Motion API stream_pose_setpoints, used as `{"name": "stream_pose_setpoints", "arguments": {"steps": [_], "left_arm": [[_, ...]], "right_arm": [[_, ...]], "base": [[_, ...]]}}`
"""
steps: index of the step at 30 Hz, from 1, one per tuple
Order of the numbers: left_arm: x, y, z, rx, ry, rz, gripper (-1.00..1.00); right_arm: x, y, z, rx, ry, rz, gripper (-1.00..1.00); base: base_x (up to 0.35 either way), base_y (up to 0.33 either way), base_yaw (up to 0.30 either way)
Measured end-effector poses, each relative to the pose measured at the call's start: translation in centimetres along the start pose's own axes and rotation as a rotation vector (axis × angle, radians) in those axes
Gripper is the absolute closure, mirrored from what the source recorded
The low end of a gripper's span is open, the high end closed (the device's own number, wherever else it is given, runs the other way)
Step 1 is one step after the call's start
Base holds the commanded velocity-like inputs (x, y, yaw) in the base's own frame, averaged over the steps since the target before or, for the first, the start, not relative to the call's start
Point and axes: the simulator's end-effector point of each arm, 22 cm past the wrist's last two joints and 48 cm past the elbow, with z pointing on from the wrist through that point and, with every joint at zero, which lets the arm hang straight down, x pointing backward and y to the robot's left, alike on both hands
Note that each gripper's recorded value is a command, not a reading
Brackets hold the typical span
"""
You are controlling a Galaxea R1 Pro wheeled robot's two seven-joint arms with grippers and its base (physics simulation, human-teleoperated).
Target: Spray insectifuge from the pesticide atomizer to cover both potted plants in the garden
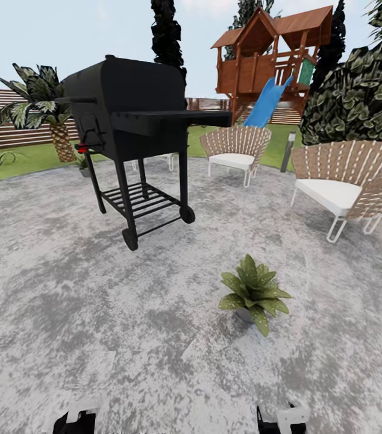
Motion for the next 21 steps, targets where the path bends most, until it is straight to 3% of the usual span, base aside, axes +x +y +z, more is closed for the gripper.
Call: {"name": "stream_pose_setpoints", "arguments": {"steps": [13,21], "left_arm": [[-0.02,0.03,0.01,-0.002,0.000,-0.002,1.00],[0.06,0.58,0.02,-0.020,0.004,-0.040,1.00]], "right_arm": [[0.02,0.04,-0.01,-0.002,0.000,-0.002,-1.00],[0.04,0.09,-0.03,-0.003,0.001,-0.003,-1.00]], "base": [[0.000,0.000,0.279],[0.000,0.000,0.279]]}}
